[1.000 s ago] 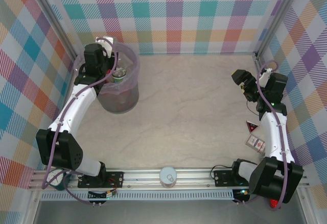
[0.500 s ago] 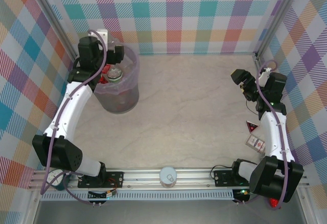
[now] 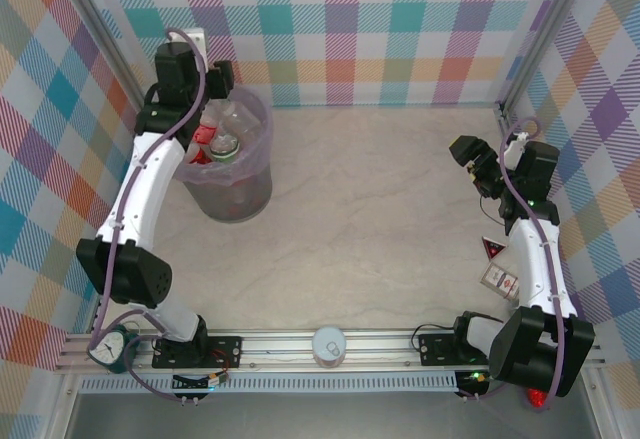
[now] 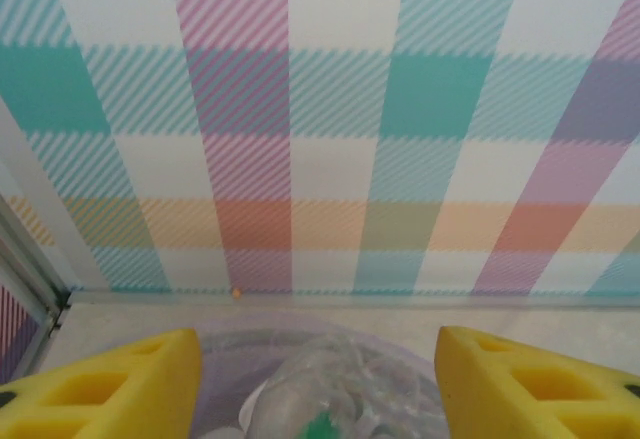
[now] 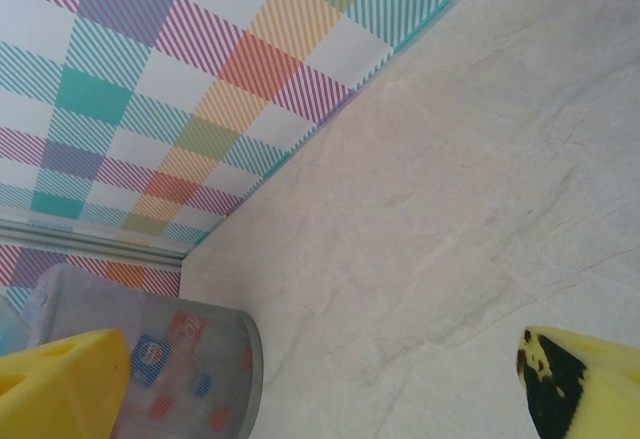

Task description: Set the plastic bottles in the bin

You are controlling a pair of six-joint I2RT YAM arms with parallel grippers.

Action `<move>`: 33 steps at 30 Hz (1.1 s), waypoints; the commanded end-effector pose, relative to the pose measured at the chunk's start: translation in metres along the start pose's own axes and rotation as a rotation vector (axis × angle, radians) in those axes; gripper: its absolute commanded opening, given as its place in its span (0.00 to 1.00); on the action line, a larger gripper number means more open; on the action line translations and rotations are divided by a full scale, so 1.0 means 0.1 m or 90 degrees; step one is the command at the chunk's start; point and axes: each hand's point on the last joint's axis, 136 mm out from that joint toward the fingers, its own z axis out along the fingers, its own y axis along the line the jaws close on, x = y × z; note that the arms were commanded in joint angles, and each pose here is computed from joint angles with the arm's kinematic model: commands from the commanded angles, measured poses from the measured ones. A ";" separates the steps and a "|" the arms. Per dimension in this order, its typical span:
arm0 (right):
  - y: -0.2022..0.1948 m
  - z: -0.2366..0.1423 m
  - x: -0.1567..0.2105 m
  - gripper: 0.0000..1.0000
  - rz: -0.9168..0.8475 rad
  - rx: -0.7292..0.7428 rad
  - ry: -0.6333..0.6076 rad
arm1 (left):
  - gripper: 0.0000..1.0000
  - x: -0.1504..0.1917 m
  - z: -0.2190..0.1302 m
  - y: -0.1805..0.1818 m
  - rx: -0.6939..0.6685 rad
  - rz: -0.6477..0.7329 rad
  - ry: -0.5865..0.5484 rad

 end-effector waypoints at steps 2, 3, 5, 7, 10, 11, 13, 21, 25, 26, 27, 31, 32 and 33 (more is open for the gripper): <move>0.19 -0.05 -0.09 0.99 -0.028 -0.025 -0.014 | 0.58 0.33 0.06 0.14 -0.044 0.002 0.068; 0.19 -0.04 -0.09 0.99 -0.028 -0.026 -0.013 | 0.56 0.41 0.07 0.15 -0.049 0.004 0.080; 0.19 -0.04 -0.09 0.99 -0.027 -0.027 -0.012 | 0.53 0.52 0.07 0.18 -0.057 0.003 0.096; 0.18 -0.02 -0.09 0.99 -0.025 -0.028 -0.010 | 0.49 0.65 0.04 0.21 -0.064 -0.005 0.112; 0.18 -0.01 -0.10 0.99 -0.025 -0.029 -0.010 | 0.46 0.77 -0.02 0.25 -0.072 -0.023 0.123; 0.17 0.00 -0.10 0.99 -0.024 -0.029 -0.009 | 0.46 0.79 -0.04 0.26 -0.075 -0.029 0.125; 0.18 0.02 -0.09 0.99 -0.024 -0.030 -0.006 | 0.45 0.80 -0.08 0.27 -0.074 -0.041 0.124; 0.20 0.03 -0.08 0.99 -0.030 -0.032 -0.003 | 0.65 0.48 -0.23 0.21 -0.050 -0.090 0.105; 0.21 0.03 -0.08 0.99 -0.032 -0.033 -0.001 | 0.77 0.22 -0.35 0.17 -0.033 -0.098 0.081; 0.21 0.03 -0.08 0.99 -0.033 -0.034 -0.001 | 0.78 0.16 -0.38 0.17 -0.031 -0.099 0.075; 0.22 0.03 -0.07 0.99 -0.034 -0.035 0.000 | 0.80 0.11 -0.42 0.17 -0.031 -0.098 0.070; 0.23 0.03 -0.07 0.99 -0.039 -0.036 0.001 | 0.96 -0.10 -0.61 0.24 -0.041 -0.098 0.045; 0.24 0.03 -0.07 0.99 -0.040 -0.036 0.002 | 1.00 -0.16 -0.68 0.28 -0.047 -0.102 0.038; 0.24 0.02 -0.07 0.99 -0.042 -0.037 0.001 | 1.00 -0.20 -0.74 0.32 -0.051 -0.105 0.032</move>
